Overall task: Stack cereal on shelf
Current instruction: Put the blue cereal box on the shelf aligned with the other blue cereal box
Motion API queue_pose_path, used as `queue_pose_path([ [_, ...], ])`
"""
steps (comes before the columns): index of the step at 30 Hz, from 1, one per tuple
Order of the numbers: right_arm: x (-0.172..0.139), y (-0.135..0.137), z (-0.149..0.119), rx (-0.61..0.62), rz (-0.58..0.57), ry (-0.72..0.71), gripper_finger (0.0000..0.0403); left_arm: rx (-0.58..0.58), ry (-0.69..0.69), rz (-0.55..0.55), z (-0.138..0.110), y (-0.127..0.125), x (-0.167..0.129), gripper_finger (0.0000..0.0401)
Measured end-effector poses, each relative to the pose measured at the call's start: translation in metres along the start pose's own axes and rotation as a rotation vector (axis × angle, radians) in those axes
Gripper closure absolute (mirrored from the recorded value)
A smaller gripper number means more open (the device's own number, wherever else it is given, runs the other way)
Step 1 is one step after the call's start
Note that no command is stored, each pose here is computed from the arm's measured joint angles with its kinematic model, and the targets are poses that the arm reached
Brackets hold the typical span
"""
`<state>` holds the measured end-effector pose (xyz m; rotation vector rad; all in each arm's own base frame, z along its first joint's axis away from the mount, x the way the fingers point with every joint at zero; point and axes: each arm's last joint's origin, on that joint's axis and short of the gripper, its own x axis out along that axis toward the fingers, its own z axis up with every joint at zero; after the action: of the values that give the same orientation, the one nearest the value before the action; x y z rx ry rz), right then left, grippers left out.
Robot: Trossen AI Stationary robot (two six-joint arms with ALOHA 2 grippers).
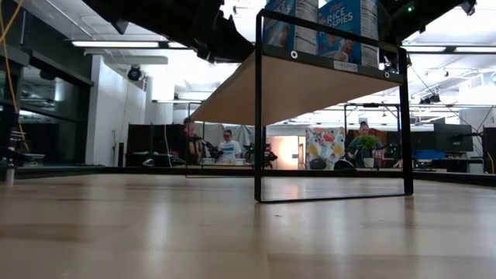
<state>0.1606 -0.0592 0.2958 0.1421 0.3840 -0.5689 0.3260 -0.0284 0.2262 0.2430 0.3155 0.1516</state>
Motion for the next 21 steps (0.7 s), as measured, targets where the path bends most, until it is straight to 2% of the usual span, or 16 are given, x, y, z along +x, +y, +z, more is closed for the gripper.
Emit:
queue_pose_path([
  [21, 0.0000, 0.0002, 0.0017, 0.004, 0.002, -0.017, 0.0166, -0.005, -0.048, -0.003, 0.0051, -0.0030, -0.0012, 0.0401],
])
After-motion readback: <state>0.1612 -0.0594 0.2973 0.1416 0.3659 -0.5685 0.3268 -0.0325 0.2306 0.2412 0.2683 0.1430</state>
